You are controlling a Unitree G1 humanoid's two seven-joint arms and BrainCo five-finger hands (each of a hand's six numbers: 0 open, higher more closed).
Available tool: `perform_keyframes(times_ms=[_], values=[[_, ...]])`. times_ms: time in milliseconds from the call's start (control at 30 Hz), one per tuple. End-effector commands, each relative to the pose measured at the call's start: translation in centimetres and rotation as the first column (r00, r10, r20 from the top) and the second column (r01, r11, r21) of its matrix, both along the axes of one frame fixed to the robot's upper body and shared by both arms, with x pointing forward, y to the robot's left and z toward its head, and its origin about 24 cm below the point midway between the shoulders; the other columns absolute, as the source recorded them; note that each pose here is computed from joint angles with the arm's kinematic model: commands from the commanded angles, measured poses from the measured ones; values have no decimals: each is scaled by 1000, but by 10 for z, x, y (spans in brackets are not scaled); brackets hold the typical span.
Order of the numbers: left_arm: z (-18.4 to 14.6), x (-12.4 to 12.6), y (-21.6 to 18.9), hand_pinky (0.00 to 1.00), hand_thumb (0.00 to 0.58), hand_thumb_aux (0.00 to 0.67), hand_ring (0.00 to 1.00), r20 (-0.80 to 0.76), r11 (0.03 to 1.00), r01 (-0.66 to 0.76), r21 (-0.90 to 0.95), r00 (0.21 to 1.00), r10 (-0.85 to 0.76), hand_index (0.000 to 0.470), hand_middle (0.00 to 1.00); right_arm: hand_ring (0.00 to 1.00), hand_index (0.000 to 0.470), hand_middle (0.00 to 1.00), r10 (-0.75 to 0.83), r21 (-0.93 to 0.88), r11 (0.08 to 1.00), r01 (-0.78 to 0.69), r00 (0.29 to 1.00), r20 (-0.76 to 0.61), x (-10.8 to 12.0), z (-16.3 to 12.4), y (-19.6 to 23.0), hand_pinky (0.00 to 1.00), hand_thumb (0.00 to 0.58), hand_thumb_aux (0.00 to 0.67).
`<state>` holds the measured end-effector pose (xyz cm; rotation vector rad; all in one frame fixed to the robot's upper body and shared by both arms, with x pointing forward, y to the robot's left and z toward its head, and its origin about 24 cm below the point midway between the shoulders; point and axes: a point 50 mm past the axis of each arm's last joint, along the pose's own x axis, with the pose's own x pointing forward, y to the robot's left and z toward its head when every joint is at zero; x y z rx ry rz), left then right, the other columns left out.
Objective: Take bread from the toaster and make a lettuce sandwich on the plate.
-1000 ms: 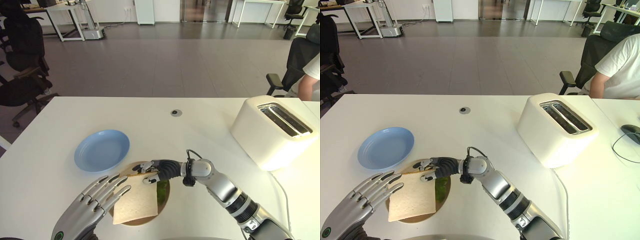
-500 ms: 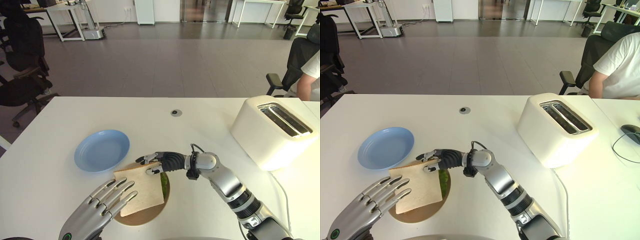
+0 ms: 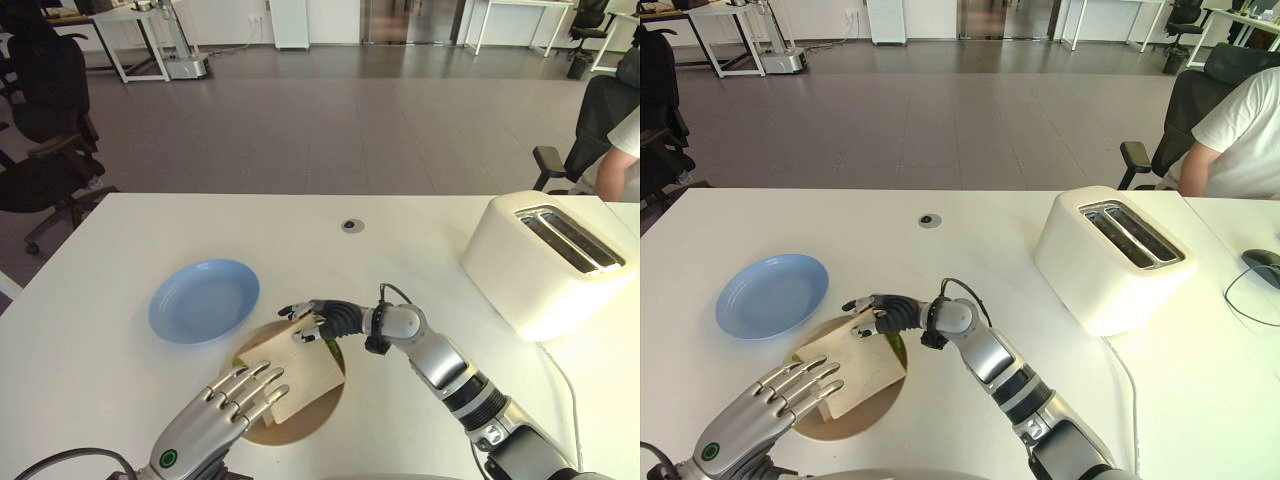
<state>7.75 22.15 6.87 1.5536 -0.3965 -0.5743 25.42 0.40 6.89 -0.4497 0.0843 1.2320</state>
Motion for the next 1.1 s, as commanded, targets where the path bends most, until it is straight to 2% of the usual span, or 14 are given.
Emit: perform_keyframes(times_ms=[33, 200, 233, 267, 433, 633, 767, 867, 900, 933, 967, 1000, 1033, 1100], values=[[-15, -1, 7, 0, 0, 0, 0, -88, 997, -11, 79, 996, 18, 0, 0, 0, 470, 0, 36, 17, 999, -36, 999, -13, -8, -2, 9, 0, 580, 670], [-21, 3, 17, 0, 0, 0, 0, -140, 994, -72, 82, 987, 83, 0, 0, 0, 455, 0, 28, 17, 999, -28, 999, -18, -10, -5, 10, 0, 579, 649], [-20, 4, 16, 0, 0, 0, 0, -147, 995, -73, 65, 986, 82, 0, 0, 0, 315, 0, 19, 17, 1000, -19, 1000, -10, -9, -4, 10, 0, 517, 449], [-18, 4, 14, 0, 0, 0, 0, -154, 996, -72, 53, 985, 79, 0, 0, 0, 0, 0, 8, 19, 1000, -8, 1000, 1, -7, -3, 9, 0, 0, 0], [-17, 6, 11, 0, 0, 0, 0, -221, 997, -65, 42, 973, 73, 0, 0, 0, 0, 0, -131, 121, 986, 116, 984, 118, 12, 22, -5, 0, 0, 0], [-11, 15, 5, 0, 0, 0, 0, -228, 998, -54, -14, 972, 50, 0, 0, 0, 0, 0, -301, 272, 941, 201, 863, 406, 10, 71, -59, 0, 0, 0], [-2, 26, 6, 0, 0, 0, 0, -165, 993, -81, -85, 984, 66, 0, 0, 0, 0, 0, -212, 220, 970, 107, 814, 540, -14, 96, -94, 0, 0, 0], [16, 32, 4, 0, 0, 0, 0, -64, 981, -82, -178, 995, 71, 0, 0, 0, 0, 0, -35, 40, 999, 13, 794, 607, -32, 97, -120, 0, 0, 0], [28, 34, 2, 0, 0, 0, 0, -18, 965, -71, -253, 997, 69, 0, 0, 373, 0, 373, 49, -51, 998, -23, 797, 603, -40, 91, -128, 373, 0, 0], [44, 32, -1, 0, 0, 0, 0, 43, 936, -23, -353, 998, 41, 0, 0, 1000, 42, 1000, 158, -179, 982, -63, 799, 580, -50, 79, -136, 1000, 100, 60], [59, 29, -4, 569, 136, 84, 569, 87, 879, 37, -475, 996, 5, 59, 569, 1000, 321, 1000, 224, -268, 960, -85, 808, 545, -57, 70, -144, 1000, 521, 457], [73, 24, -3, 890, 285, 192, 890, 118, 817, 86, -570, 993, -21, 135, 890, 1000, 470, 1000, 265, -324, 940, -102, 815, 514, -64, 62, -148, 1000, 580, 670], [82, 20, 2, 1000, 580, 670, 1000, 128, 786, 101, -610, 991, -28, 470, 1000, 1000, 470, 1000, 302, -359, 925, -126, 816, 493, -69, 55, -149, 1000, 580, 670], [82, 16, 28, 1000, 580, 670, 1000, 87, 830, 31, -557, 996, 21, 470, 1000, 1000, 470, 1000, 347, -383, 909, -164, 807, 477, -78, 42, -145, 1000, 580, 670]])
